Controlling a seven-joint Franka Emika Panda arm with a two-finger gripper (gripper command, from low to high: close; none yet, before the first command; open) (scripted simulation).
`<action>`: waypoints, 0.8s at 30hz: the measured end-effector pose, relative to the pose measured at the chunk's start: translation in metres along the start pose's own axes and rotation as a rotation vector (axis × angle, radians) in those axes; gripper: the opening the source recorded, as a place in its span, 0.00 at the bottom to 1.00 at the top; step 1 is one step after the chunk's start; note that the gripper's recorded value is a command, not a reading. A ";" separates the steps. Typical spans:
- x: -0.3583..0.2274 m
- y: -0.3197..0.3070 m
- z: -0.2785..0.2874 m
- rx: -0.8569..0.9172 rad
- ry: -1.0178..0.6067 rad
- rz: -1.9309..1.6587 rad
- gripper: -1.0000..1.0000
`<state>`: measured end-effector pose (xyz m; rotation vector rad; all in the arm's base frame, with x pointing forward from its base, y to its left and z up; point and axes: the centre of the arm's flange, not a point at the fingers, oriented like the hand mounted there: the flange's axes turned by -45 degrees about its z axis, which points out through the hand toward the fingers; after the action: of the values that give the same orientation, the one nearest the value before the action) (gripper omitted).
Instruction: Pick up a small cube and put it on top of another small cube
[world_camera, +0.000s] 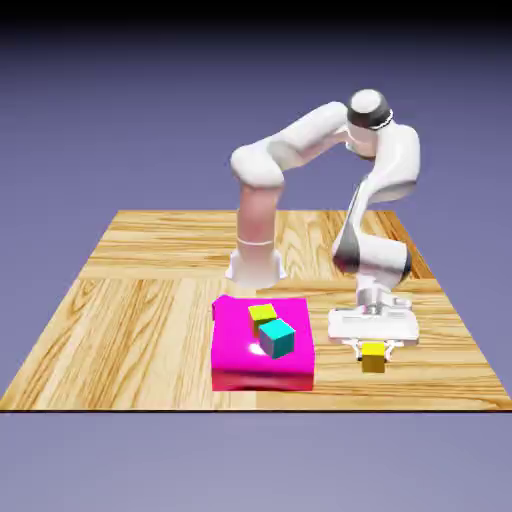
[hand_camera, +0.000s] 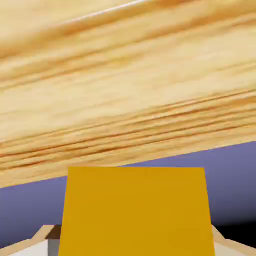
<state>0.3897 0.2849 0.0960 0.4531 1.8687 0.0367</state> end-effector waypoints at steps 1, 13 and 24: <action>-0.002 0.004 0.009 0.014 -0.024 0.046 0.00; -0.074 0.018 0.114 0.336 -0.364 0.573 0.00; -0.183 -0.029 0.182 0.857 -0.663 0.976 0.00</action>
<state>0.5982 0.1623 0.1916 1.6985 0.7954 -0.2413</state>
